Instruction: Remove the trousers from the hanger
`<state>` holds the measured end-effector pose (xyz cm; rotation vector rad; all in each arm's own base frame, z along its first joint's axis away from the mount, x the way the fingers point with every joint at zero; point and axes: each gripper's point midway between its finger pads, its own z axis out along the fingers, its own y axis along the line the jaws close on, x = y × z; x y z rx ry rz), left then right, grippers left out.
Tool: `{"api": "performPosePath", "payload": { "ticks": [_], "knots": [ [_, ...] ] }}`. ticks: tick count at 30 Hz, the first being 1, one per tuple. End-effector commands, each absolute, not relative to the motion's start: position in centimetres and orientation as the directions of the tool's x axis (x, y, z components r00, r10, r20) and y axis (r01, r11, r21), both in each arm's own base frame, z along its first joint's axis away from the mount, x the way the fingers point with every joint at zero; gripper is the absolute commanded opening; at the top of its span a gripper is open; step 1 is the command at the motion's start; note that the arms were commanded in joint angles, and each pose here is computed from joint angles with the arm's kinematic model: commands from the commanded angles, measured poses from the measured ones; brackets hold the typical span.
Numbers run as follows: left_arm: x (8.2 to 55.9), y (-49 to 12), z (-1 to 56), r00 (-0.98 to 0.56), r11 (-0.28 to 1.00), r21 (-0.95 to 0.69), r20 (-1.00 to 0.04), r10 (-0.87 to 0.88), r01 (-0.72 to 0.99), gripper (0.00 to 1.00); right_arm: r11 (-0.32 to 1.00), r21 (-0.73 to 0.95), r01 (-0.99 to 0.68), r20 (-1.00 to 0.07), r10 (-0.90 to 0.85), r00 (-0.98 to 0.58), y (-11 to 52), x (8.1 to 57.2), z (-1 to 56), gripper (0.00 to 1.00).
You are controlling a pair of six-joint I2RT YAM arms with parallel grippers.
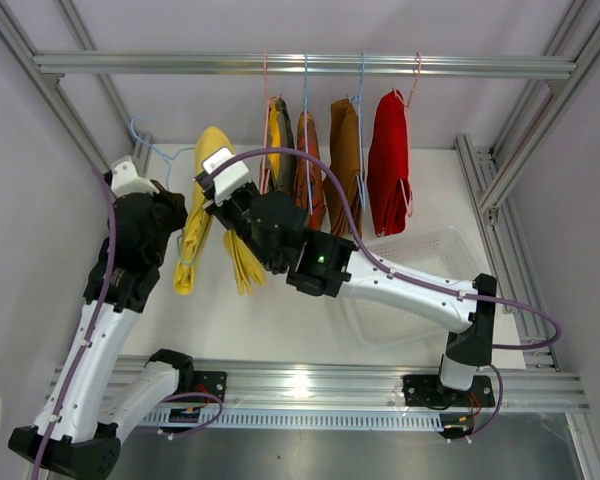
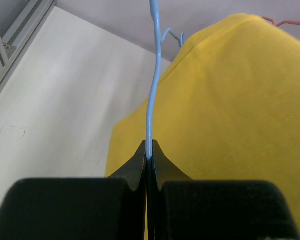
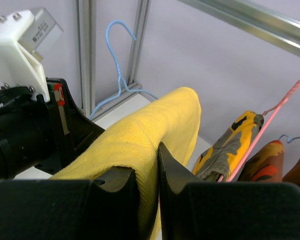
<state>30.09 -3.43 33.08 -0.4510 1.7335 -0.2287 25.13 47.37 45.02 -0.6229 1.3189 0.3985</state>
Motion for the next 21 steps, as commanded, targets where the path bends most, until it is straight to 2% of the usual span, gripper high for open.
{"api": "performPosePath", "payload": {
  "ticks": [1, 10, 21],
  "knots": [
    [30.5, -3.3, 33.6, -0.142, 0.915, -0.371, -0.909, -0.393, -0.157, 0.00, 0.816, -0.031, -0.577, -0.922, 0.199, 0.331, 42.5, 23.6, 57.2, 0.00],
    [31.1, -3.9, 32.8, -0.178, 0.921, -0.361, -0.906, -0.384, -0.145, 0.00, 0.842, -0.082, -0.534, -0.901, 0.166, 0.401, 39.0, 22.3, 62.3, 0.00],
    [31.4, -3.7, 32.4, -0.190, 0.924, -0.345, -0.909, -0.372, -0.162, 0.00, 0.837, -0.061, -0.544, -0.901, 0.188, 0.390, 34.2, 19.5, 63.5, 0.00]
  ]
}}
